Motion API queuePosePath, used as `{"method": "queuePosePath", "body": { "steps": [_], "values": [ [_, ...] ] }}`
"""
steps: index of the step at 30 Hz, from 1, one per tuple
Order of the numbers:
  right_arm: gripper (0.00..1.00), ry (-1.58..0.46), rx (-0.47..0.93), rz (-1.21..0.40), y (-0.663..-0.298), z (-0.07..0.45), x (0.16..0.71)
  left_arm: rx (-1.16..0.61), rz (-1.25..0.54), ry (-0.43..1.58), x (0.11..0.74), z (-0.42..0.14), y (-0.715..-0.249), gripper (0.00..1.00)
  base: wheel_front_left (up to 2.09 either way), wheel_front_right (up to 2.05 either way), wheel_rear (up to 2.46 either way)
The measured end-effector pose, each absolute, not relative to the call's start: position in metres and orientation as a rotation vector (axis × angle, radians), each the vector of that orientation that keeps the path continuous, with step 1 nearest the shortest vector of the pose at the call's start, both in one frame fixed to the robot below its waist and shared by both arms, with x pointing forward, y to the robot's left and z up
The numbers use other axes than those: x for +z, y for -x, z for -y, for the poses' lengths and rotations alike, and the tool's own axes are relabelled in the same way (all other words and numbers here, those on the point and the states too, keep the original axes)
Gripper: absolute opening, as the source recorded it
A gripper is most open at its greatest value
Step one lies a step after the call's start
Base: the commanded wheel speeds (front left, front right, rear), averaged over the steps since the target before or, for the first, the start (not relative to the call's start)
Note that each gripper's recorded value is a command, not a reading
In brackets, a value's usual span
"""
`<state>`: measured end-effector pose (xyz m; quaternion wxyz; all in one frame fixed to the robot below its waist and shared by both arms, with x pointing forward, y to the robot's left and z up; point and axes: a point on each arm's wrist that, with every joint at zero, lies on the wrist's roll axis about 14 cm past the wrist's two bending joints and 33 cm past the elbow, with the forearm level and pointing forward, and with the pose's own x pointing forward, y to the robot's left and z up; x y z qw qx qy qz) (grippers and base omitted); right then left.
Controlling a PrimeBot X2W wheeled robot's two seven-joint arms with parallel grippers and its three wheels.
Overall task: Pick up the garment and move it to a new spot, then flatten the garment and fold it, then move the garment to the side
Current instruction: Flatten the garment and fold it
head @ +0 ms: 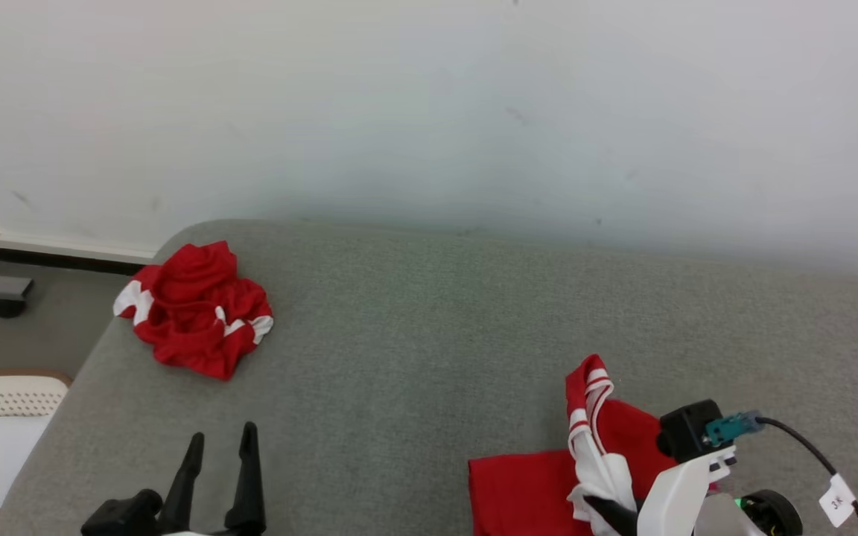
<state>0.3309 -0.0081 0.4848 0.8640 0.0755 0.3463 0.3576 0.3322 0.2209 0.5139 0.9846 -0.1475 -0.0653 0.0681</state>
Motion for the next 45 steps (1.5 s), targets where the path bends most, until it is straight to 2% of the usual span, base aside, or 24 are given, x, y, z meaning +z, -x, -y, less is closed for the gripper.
{"method": "queuePosePath", "body": {
  "steps": [10,11,13,14,22,29,33,38,45],
  "values": [
    [0.00,-0.196,0.785,-0.848,-0.322,-0.021,0.449,0.196,0.133,0.297,0.511,-0.239,-0.320,1.00,0.00,0.00,0.00],
    [0.06,-0.201,0.783,-0.853,-0.322,-0.022,0.446,0.197,0.132,0.297,0.511,-0.239,-0.320,1.00,0.00,0.00,0.00],
    [0.64,-0.210,0.785,-0.855,-0.322,-0.027,0.443,0.196,0.131,0.297,0.510,-0.239,-0.320,1.00,0.00,0.00,0.00],
    [1.00,-0.225,0.788,-0.852,-0.323,-0.029,0.443,0.196,0.129,0.297,0.510,-0.239,-0.321,1.00,0.00,0.00,0.00],
    [1.00,-0.370,0.894,-0.778,-0.313,-0.060,0.471,0.174,0.124,0.297,0.510,-0.233,-0.329,1.00,0.00,0.00,0.00],
    [1.00,-0.510,0.922,-0.593,-0.325,-0.057,0.520,0.139,0.126,0.297,0.513,-0.222,-0.337,1.00,0.00,0.00,0.00],
    [1.00,-0.556,0.850,-0.413,-0.350,-0.028,0.551,0.118,0.130,0.298,0.515,-0.216,-0.342,1.00,0.00,0.00,0.00],
    [1.00,-0.520,0.683,-0.143,-0.385,0.032,0.586,0.098,0.138,0.299,0.519,-0.210,-0.346,1.00,0.00,0.00,0.00],
    [1.00,-0.438,0.487,0.126,-0.397,0.101,0.612,0.069,0.169,0.299,0.530,-0.203,-0.352,1.00,0.00,0.00,0.00]
  ]
}}
